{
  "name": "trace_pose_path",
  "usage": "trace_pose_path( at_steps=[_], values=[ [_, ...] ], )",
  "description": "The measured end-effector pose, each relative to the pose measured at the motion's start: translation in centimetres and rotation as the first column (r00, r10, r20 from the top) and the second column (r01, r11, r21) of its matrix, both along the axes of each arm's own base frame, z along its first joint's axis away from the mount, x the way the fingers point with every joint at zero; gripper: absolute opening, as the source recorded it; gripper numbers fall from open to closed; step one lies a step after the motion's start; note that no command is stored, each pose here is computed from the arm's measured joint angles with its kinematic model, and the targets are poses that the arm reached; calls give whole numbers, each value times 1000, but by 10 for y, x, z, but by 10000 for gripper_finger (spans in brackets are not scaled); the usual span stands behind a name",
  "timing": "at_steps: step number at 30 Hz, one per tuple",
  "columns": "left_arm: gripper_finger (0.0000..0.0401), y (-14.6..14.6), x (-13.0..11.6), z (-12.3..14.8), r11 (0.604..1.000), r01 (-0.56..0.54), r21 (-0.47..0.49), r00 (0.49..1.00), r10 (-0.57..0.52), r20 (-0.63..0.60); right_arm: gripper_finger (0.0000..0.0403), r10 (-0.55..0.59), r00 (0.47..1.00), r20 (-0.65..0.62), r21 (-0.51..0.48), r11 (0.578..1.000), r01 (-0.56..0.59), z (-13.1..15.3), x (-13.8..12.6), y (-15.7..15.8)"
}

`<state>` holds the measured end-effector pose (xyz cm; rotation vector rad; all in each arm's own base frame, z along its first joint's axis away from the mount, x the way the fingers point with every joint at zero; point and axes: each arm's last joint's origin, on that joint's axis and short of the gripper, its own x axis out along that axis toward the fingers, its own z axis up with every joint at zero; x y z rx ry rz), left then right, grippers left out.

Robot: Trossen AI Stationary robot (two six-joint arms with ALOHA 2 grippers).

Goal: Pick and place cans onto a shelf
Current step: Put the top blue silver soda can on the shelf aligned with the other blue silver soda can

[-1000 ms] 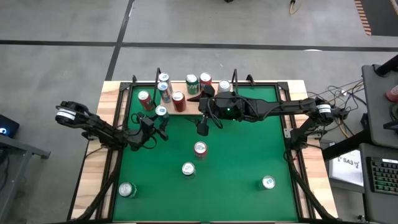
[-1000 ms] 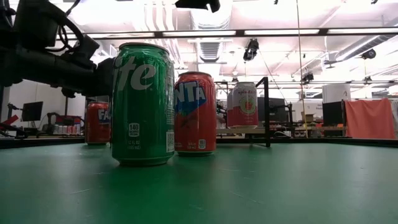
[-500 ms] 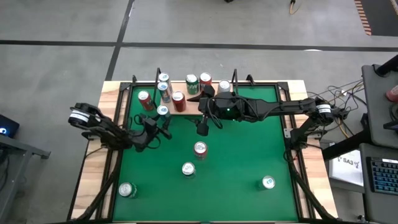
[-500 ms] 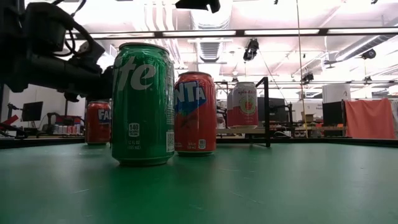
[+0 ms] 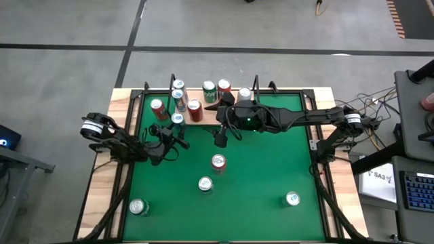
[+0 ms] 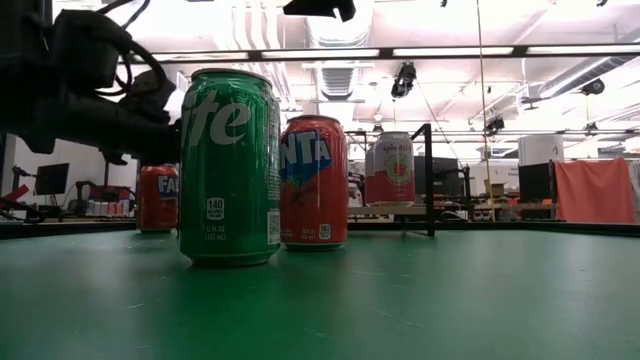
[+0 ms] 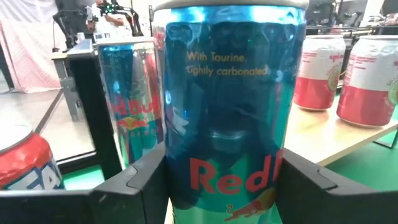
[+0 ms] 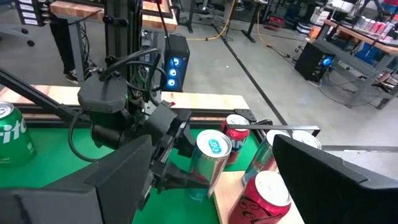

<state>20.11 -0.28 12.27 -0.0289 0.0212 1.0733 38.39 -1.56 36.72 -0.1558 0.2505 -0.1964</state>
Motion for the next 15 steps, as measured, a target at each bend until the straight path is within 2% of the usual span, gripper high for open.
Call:
trace_pose_path(
  at_steps=[6,11,15],
  values=[
    [202,6,3,2,1000,-25,18,999,25,-26,327,0,1000,0,0,1000,0,0,0,0],
    [202,13,4,1,1000,10,9,1000,-10,-23,327,0,1000,-1,0,1000,0,0,0,0],
    [202,17,3,1,1000,-1,10,1000,1,-30,327,0,1000,-2,0,1000,0,0,0,0]
  ],
)
